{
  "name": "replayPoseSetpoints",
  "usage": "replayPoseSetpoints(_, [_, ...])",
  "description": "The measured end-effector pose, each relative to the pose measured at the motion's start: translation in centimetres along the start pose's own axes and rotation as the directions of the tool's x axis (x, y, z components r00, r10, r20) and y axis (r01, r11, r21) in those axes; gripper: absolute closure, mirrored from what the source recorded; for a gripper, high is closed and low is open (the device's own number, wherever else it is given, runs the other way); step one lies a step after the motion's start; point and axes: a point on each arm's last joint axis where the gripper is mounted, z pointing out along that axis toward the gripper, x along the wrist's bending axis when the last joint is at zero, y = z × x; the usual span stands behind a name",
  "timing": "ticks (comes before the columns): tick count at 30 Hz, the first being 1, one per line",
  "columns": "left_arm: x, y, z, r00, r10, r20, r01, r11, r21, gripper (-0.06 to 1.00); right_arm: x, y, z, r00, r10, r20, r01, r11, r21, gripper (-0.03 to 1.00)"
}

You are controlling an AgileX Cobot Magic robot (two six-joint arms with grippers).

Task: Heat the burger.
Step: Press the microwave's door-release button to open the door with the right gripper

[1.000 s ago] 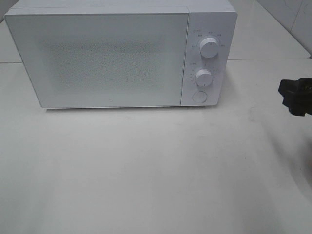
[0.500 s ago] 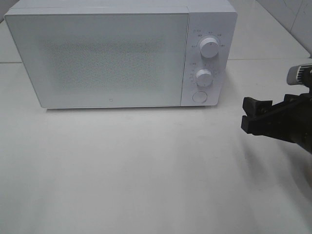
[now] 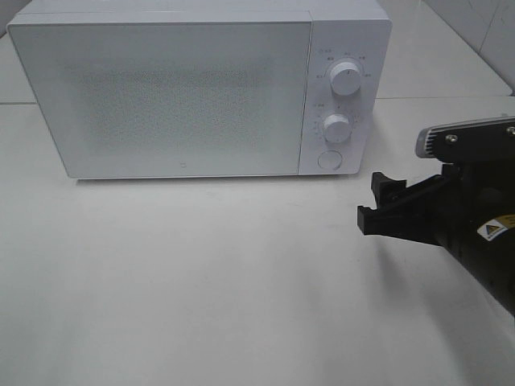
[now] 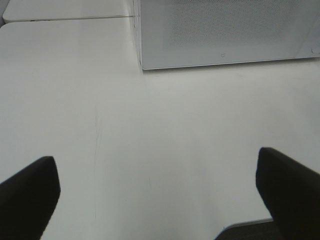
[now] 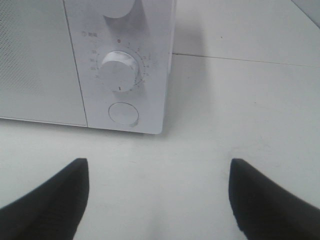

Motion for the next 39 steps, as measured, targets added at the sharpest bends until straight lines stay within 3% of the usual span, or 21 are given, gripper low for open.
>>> replayPoseSetpoints(10, [0.0,0.0,0.0,1.0,0.0,0.0,0.0,1.0,0.0,-0.04,2.0,1.3,1.4,0.999,0.042,0.019,-0.041,0.999,-0.011,0.21])
replayPoseSetpoints(17, [0.0,0.0,0.0,1.0,0.0,0.0,0.0,1.0,0.0,-0.04,2.1,1.4,1.4,0.999,0.045,0.02,-0.044,0.999,-0.01,0.21])
replayPoseSetpoints(20, [0.0,0.0,0.0,1.0,0.0,0.0,0.0,1.0,0.0,-0.04,2.1,1.4,1.4,0.997,0.081,0.02,-0.081,0.997,-0.011,0.21])
replayPoseSetpoints(25, [0.0,0.0,0.0,1.0,0.0,0.0,0.0,1.0,0.0,-0.04,2.1,1.4,1.4,0.966,0.259,0.018,-0.259,0.966,-0.013,0.22])
replayPoseSetpoints(27, [0.0,0.0,0.0,1.0,0.0,0.0,0.0,1.0,0.0,-0.04,2.1,1.4,1.4,0.917,0.397,0.016,-0.397,0.918,-0.016,0.26])
replayPoseSetpoints(28, [0.0,0.0,0.0,1.0,0.0,0.0,0.0,1.0,0.0,-0.04,2.1,1.4,1.4,0.917,0.397,0.016,-0.397,0.918,-0.016,0.26])
replayPoseSetpoints(30, [0.0,0.0,0.0,1.0,0.0,0.0,0.0,1.0,0.0,-0.04,2.1,1.4,1.4,0.848,0.53,0.014,-0.53,0.848,-0.018,0.31])
replayPoseSetpoints(31, [0.0,0.0,0.0,1.0,0.0,0.0,0.0,1.0,0.0,-0.04,2.1,1.4,1.4,0.848,0.53,0.014,-0.53,0.848,-0.018,0.31])
replayPoseSetpoints(32, [0.0,0.0,0.0,1.0,0.0,0.0,0.0,1.0,0.0,-0.04,2.1,1.4,1.4,0.795,0.607,0.012,-0.606,0.795,-0.019,0.37])
replayPoseSetpoints(33, [0.0,0.0,0.0,1.0,0.0,0.0,0.0,1.0,0.0,-0.04,2.1,1.4,1.4,0.795,0.607,0.012,-0.606,0.795,-0.019,0.37])
replayPoseSetpoints(34, [0.0,0.0,0.0,1.0,0.0,0.0,0.0,1.0,0.0,-0.04,2.1,1.4,1.4,0.726,0.688,0.01,-0.688,0.726,-0.02,0.44])
replayPoseSetpoints(35, [0.0,0.0,0.0,1.0,0.0,0.0,0.0,1.0,0.0,-0.04,2.1,1.4,1.4,0.695,0.719,0.009,-0.719,0.695,-0.021,0.47])
replayPoseSetpoints(36, [0.0,0.0,0.0,1.0,0.0,0.0,0.0,1.0,0.0,-0.04,2.1,1.4,1.4,0.695,0.719,0.009,-0.719,0.695,-0.021,0.47])
replayPoseSetpoints(37, [0.0,0.0,0.0,1.0,0.0,0.0,0.0,1.0,0.0,-0.04,2.1,1.4,1.4,0.612,0.791,0.007,-0.791,0.612,-0.022,0.53])
replayPoseSetpoints(38, [0.0,0.0,0.0,1.0,0.0,0.0,0.0,1.0,0.0,-0.04,2.1,1.4,1.4,0.612,0.791,0.007,-0.791,0.612,-0.022,0.53])
replayPoseSetpoints(39, [0.0,0.0,0.0,1.0,0.0,0.0,0.0,1.0,0.0,-0.04,2.1,1.4,1.4,0.527,0.85,0.004,-0.85,0.527,-0.022,0.61])
